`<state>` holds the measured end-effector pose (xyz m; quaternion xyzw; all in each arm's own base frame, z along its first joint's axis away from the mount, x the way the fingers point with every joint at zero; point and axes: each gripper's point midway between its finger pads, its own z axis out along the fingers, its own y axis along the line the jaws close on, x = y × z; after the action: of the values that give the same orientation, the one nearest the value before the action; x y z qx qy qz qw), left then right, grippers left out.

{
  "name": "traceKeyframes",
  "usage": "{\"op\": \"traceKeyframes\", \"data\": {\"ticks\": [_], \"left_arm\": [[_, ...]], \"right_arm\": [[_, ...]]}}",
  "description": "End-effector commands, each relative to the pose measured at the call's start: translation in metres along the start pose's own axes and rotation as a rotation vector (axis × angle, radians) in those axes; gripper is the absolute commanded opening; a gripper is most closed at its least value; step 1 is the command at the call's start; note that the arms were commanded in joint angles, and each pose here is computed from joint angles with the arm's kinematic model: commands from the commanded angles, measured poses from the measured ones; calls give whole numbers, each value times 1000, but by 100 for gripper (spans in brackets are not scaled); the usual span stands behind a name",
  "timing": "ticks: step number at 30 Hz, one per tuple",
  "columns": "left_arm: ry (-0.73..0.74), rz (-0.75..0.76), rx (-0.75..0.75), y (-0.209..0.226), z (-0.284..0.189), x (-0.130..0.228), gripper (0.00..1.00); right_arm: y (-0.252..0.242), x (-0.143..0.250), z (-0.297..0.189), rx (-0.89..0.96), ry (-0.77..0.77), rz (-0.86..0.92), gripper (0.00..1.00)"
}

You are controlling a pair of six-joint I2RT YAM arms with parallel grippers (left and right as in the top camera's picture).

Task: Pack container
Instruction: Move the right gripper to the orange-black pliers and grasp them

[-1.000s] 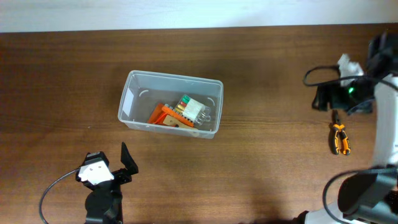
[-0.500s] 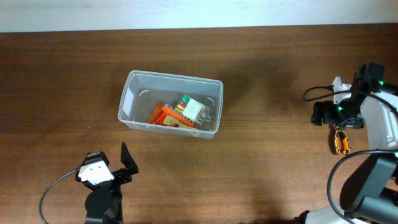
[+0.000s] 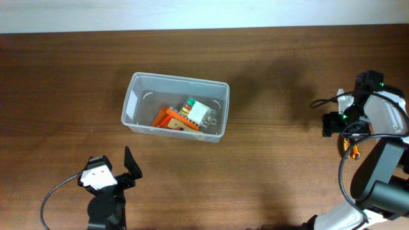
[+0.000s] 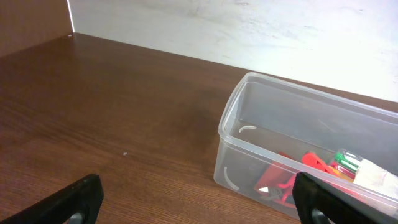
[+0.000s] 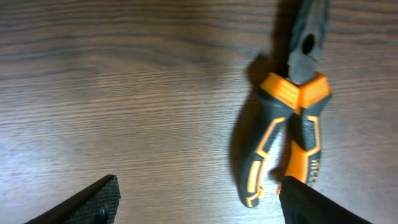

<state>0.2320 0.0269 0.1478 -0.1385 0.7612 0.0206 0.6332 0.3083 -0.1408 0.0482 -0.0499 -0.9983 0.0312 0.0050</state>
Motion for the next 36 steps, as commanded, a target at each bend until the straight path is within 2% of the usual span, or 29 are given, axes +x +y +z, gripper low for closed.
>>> {"op": "traceKeyframes", "data": {"ticks": [1, 10, 23, 29, 33, 36], "left_arm": [[0, 10, -1, 0, 0, 1, 99], [0, 10, -1, 0, 0, 1, 99], [0, 10, -1, 0, 0, 1, 99], [0, 10, 0, 0, 0, 1, 99], [0, 10, -1, 0, 0, 1, 99], [0, 10, 0, 0, 0, 1, 99]], "right_arm": [[-7, 7, 12, 40, 37, 28, 82], [-4, 22, 47, 46, 80, 24, 82], [-28, 26, 56, 53, 60, 102, 83], [-33, 29, 57, 25, 51, 138, 64], [-32, 26, 57, 12, 41, 138, 34], [-30, 24, 57, 3, 33, 138, 19]]}}
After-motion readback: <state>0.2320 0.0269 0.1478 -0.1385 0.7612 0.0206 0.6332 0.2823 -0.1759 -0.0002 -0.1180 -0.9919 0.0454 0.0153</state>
